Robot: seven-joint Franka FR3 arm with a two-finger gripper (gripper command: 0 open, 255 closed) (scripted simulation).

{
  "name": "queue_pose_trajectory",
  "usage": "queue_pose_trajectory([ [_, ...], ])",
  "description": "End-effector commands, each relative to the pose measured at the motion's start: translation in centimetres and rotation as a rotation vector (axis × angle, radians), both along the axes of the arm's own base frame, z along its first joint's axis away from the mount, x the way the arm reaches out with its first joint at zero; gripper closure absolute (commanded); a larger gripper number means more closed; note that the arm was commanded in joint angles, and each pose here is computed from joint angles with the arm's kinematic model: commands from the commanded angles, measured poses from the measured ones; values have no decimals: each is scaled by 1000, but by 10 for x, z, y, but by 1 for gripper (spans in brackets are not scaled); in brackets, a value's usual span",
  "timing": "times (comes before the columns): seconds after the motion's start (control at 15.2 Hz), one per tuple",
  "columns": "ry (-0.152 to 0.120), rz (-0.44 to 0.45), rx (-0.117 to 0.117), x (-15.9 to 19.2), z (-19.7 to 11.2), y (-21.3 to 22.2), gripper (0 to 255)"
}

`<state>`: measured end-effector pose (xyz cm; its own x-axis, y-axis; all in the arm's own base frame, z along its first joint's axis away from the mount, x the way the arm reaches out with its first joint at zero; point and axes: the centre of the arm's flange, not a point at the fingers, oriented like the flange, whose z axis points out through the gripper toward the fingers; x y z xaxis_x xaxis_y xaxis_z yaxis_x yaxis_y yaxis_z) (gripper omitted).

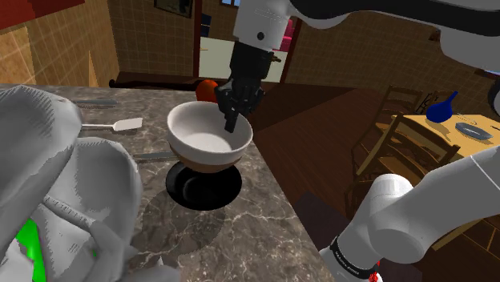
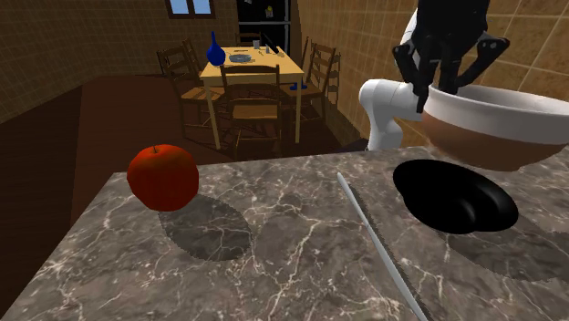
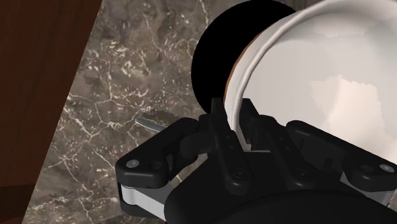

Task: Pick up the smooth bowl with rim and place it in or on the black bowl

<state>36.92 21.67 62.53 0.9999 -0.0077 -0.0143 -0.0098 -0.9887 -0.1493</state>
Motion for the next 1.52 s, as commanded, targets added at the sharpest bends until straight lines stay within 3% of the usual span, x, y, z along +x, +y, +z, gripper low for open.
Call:
queue_pose_trajectory([
  [0.0, -1, 0, 0, -1, -11, 0, 255],
  [0.66, -1, 0, 0, -1, -64, 0, 255],
  [1.19, -1, 0, 0, -1, -65, 0, 255],
  [1.25, -1, 0, 0, -1, -65, 0, 0],
  [1.45, -1, 0, 0, -1, -65, 0, 0],
])
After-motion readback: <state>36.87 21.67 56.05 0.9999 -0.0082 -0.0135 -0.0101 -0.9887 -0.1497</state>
